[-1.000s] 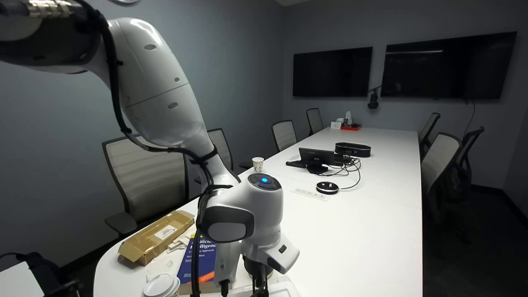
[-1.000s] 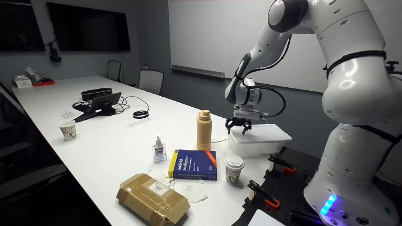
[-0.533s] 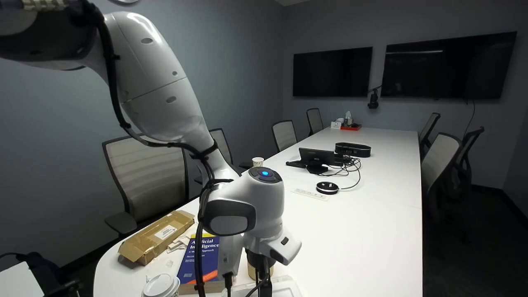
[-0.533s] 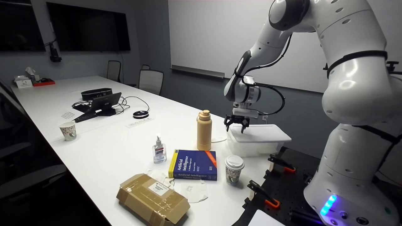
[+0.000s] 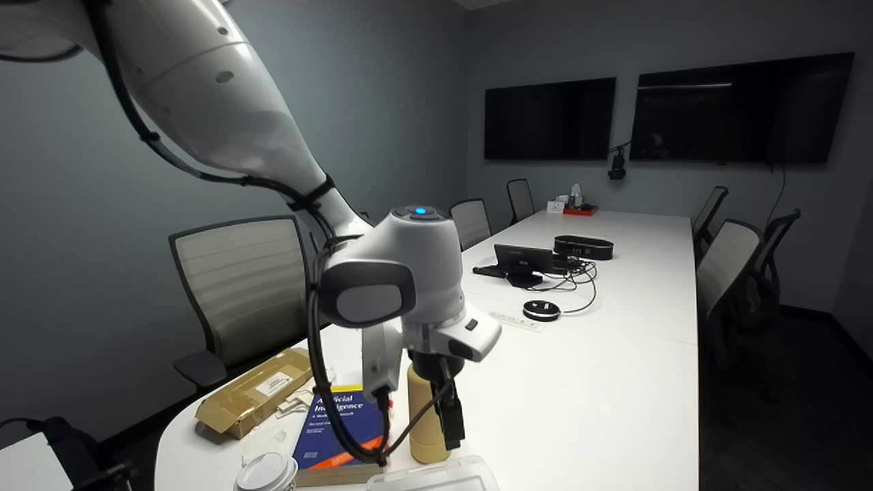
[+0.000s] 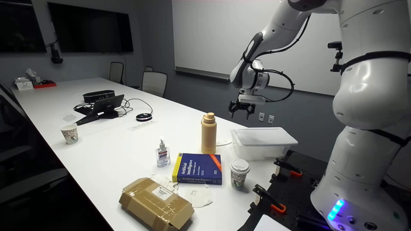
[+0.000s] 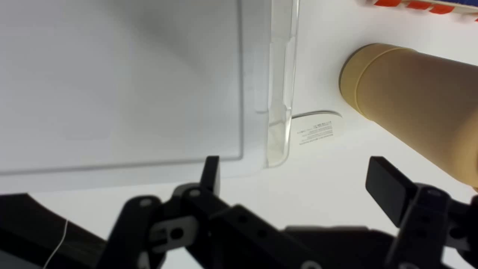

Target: Close the container with the lid

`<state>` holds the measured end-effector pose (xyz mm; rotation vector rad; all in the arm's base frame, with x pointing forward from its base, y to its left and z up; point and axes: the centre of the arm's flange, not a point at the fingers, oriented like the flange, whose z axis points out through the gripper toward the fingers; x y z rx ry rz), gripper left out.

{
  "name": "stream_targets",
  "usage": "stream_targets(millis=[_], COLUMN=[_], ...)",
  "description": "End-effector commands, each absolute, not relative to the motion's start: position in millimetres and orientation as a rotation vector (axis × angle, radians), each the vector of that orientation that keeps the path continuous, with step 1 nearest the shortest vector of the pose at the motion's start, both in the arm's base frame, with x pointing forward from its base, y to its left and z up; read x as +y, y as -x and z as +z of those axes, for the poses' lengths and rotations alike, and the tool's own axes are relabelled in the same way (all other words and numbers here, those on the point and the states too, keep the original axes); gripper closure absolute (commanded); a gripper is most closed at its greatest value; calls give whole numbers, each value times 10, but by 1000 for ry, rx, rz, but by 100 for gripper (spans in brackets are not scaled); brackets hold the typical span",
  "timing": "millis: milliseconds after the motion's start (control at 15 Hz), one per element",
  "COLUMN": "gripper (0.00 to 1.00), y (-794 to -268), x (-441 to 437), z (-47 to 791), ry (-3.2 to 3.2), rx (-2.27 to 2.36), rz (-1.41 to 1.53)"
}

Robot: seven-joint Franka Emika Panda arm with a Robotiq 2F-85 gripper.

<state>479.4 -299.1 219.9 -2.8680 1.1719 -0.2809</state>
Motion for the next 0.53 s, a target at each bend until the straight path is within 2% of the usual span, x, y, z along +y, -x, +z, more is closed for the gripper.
stream_targets(millis=[0, 467], gripper=[0, 0], y=[-4537, -4456], x=[-2715, -2494], z=[2956, 3442], ry=[2932, 3017], rx=[1130, 1043], rz=[-316, -323])
